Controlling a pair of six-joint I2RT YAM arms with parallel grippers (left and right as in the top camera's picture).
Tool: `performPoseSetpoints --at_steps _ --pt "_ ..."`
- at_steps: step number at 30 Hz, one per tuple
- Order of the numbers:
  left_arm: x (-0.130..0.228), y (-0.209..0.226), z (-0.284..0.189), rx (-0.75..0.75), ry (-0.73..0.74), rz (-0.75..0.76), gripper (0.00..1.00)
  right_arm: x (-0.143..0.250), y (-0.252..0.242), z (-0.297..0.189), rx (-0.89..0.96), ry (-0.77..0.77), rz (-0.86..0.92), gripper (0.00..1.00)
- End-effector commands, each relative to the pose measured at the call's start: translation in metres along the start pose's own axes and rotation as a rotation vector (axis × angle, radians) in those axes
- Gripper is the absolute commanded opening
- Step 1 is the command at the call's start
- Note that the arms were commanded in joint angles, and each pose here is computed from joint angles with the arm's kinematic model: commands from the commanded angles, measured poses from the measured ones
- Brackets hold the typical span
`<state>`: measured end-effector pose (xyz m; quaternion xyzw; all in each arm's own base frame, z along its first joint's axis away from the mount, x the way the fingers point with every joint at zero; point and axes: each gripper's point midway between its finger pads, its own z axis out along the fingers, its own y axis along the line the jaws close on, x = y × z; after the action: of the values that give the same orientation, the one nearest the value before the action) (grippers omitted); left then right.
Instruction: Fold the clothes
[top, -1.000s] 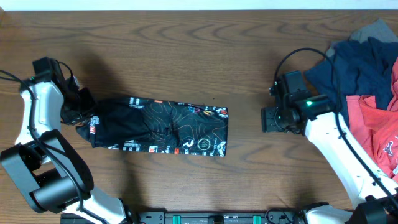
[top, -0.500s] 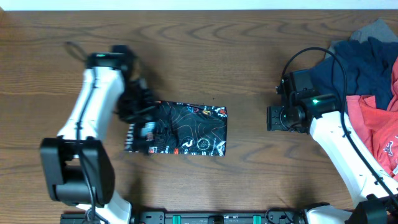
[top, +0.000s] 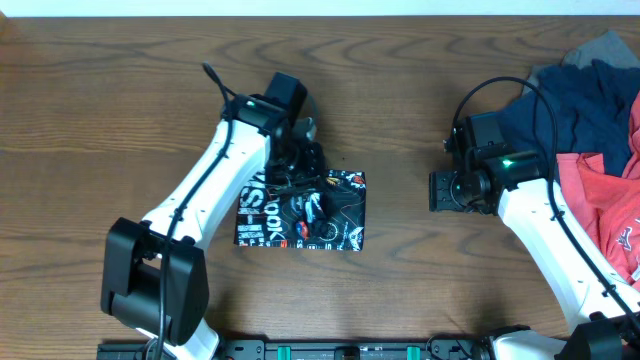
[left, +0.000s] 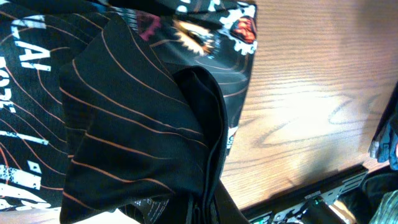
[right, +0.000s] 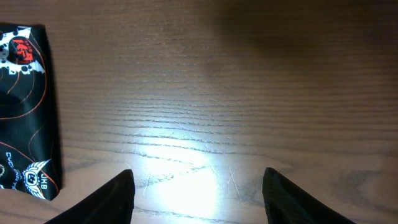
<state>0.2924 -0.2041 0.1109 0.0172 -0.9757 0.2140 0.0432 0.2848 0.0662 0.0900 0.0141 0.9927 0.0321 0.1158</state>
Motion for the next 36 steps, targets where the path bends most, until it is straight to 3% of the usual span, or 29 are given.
performPoseSetpoints --at_steps 1,13,15,16,18,20,24,30,36 --pt "0.001 -0.011 -0.007 -0.004 -0.037 0.016 0.06 -0.001 -0.003 0.000 0.000 0.003 0.007 0.64" --pt "0.008 -0.037 0.008 0.008 -0.046 0.114 0.07 -0.001 -0.002 0.000 -0.007 0.004 0.008 0.64" --pt "0.009 -0.038 0.010 0.008 -0.043 0.120 0.23 -0.001 -0.002 0.000 -0.007 0.005 0.008 0.64" --pt "0.010 -0.039 0.010 0.008 -0.041 0.122 0.41 -0.001 -0.002 0.000 -0.007 0.005 0.008 0.64" --pt "0.011 -0.040 0.010 0.008 -0.039 0.124 0.60 -0.001 -0.002 0.000 -0.007 0.004 0.008 0.64" --pt "0.010 -0.038 0.007 0.009 -0.045 0.147 0.68 -0.001 -0.001 0.000 -0.016 0.007 0.007 0.65" --pt "-0.005 -0.027 -0.010 0.013 -0.098 0.216 0.69 0.000 0.024 -0.002 -0.157 0.013 -0.069 0.67" --pt "-0.057 0.053 -0.044 -0.218 -0.285 0.065 0.69 -0.001 0.104 -0.027 -0.577 -0.046 -0.314 0.66" --pt "-0.077 0.110 -0.052 -0.312 -0.319 -0.065 0.69 0.010 0.144 -0.006 -0.515 -0.054 -0.487 0.70"
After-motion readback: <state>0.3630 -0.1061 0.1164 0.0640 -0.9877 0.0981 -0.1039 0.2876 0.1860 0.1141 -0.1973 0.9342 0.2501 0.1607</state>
